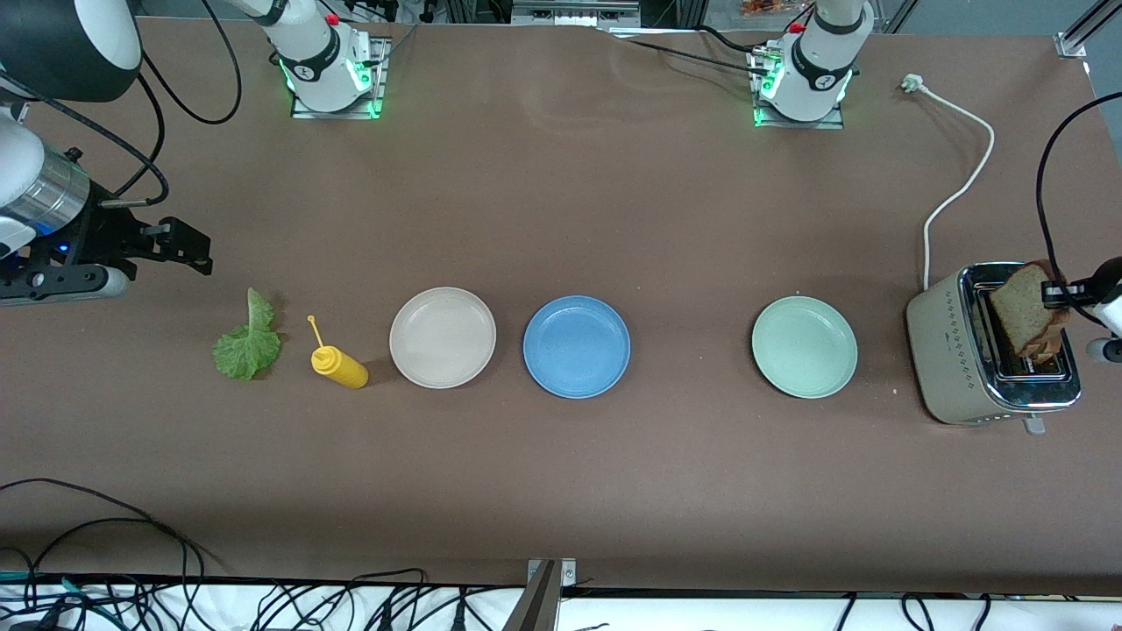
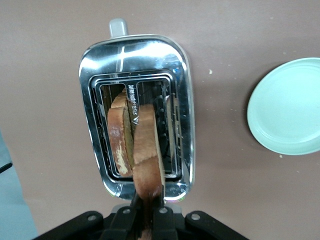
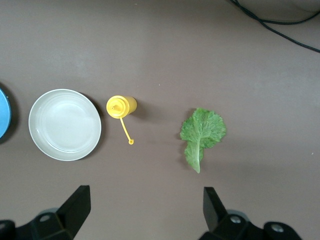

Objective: Make sandwich in blue plate with both arms
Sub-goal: 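Lift the bread slice out with the left gripper toward the blue plate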

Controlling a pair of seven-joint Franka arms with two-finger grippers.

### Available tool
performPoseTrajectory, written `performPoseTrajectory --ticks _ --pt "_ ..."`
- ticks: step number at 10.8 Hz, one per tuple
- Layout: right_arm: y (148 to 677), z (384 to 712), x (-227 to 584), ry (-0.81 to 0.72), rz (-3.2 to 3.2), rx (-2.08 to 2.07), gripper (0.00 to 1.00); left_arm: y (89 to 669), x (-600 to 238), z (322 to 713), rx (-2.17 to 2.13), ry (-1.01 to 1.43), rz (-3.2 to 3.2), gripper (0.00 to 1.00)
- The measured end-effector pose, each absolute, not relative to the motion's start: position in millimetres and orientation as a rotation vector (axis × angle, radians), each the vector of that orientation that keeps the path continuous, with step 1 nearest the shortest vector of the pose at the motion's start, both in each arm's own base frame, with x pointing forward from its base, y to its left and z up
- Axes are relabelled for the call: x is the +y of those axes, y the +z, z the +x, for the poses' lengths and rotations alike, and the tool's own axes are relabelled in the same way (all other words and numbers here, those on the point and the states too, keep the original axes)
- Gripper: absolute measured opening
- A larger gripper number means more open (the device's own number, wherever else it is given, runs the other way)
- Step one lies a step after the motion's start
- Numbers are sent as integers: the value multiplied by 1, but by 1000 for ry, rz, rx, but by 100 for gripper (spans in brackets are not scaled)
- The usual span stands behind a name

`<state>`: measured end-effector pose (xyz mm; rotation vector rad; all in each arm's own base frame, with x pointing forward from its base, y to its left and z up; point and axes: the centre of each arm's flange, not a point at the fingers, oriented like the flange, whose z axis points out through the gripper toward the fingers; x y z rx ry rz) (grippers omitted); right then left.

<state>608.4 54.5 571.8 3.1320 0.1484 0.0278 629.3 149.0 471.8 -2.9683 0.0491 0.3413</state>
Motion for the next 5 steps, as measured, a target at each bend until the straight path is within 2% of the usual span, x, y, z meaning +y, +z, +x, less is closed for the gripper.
performPoseTrajectory --ticks 5 --pt "573 608 51 31 3133 140 100 530 36 642 277 317 -2942 10"
